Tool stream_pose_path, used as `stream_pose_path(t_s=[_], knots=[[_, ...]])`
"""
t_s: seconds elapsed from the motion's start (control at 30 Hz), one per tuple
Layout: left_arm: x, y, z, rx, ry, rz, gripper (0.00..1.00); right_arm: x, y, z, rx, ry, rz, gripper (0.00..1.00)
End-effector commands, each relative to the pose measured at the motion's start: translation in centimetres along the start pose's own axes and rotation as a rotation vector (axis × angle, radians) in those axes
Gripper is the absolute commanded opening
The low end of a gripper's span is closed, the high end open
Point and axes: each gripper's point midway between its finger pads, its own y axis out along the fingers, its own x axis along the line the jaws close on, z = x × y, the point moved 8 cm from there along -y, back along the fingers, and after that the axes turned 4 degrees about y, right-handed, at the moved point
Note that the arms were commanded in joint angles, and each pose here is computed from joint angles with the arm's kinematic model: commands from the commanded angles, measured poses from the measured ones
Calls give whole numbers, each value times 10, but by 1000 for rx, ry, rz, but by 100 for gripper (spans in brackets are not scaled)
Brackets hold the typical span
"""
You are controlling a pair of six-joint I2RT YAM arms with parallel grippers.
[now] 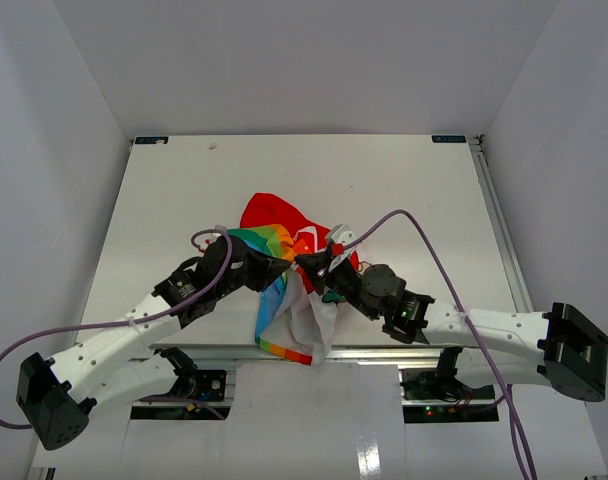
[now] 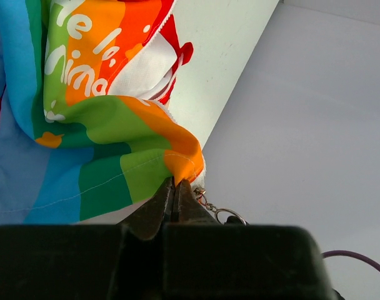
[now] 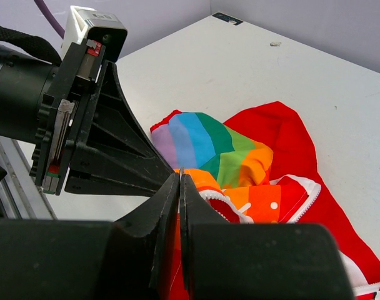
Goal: Zip up the jacket
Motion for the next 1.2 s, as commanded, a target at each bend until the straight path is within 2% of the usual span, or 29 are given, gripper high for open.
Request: stream_pose_path(t_s=[0.0, 0.2, 0.43, 0.77, 1.17], knots=[[-7, -7, -3, -25, -58, 24, 0, 8, 0, -15, -75, 31, -41, 8], [2, -14, -7, -57, -60, 57, 0, 6, -2, -9, -69, 63, -23, 8], [9, -30, -11, -75, -42, 114, 0, -8, -9, -2, -95, 110, 108, 8], [18, -41, -9, -52, 32, 148, 0, -15, 6, -5, -105, 75, 196, 8], [24, -53, -11, -56, 75, 183, 0, -25, 21, -2, -78, 84, 202, 8]])
